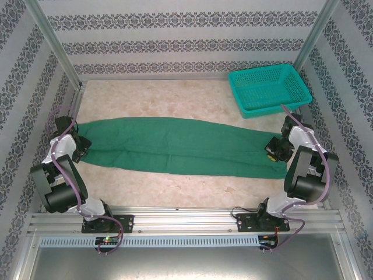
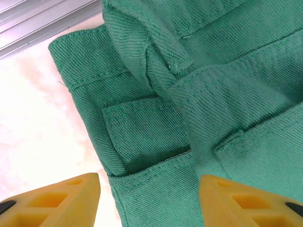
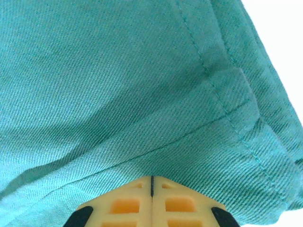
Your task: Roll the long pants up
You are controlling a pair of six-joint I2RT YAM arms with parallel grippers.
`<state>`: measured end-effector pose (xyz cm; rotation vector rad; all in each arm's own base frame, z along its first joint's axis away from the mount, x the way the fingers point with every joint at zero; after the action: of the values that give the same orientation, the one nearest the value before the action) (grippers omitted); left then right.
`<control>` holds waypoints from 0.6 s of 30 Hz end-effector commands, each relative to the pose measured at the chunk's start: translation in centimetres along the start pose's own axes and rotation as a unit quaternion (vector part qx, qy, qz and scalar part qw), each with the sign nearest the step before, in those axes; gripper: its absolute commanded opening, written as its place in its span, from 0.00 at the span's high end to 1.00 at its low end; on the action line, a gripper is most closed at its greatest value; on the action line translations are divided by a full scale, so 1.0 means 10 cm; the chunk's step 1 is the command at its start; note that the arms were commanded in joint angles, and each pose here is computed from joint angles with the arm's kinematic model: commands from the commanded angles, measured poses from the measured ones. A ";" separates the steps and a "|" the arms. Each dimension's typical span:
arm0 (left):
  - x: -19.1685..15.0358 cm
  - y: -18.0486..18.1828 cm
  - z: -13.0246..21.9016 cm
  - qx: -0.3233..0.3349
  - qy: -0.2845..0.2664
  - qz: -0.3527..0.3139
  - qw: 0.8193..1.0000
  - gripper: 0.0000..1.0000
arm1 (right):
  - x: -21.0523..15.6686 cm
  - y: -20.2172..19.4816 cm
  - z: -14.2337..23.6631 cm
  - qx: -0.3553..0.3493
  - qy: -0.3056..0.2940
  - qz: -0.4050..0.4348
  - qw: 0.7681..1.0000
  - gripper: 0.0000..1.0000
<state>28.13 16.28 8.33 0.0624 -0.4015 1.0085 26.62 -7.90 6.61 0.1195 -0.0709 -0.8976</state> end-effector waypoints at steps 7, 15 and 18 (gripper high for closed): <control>0.21 0.05 -0.05 0.013 -0.033 0.039 0.999 0.43 | -0.05 -0.02 0.04 0.010 -0.010 -0.003 1.000 1.00; 0.31 -0.05 -0.06 -0.022 -0.065 0.063 0.996 0.43 | -0.03 0.01 0.05 0.021 -0.016 -0.004 1.000 1.00; 0.33 -0.08 -0.12 -0.027 -0.068 0.067 0.995 0.42 | -0.05 0.03 0.01 0.025 -0.010 -0.003 1.000 1.00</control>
<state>29.91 17.99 8.30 0.0636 -0.4965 1.0919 26.62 -7.75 6.92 0.1331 -0.1128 -0.8963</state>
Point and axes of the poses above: each hand's point on the last joint's axis, 136 mm out from that joint toward the fingers, its own z axis back along the fingers, its own y axis along the line the jaws close on, x = y × z, the point moved 2 cm from there along z, back along the fingers, and after that the axes turned 8 degrees about -z, right-handed, at the moved point
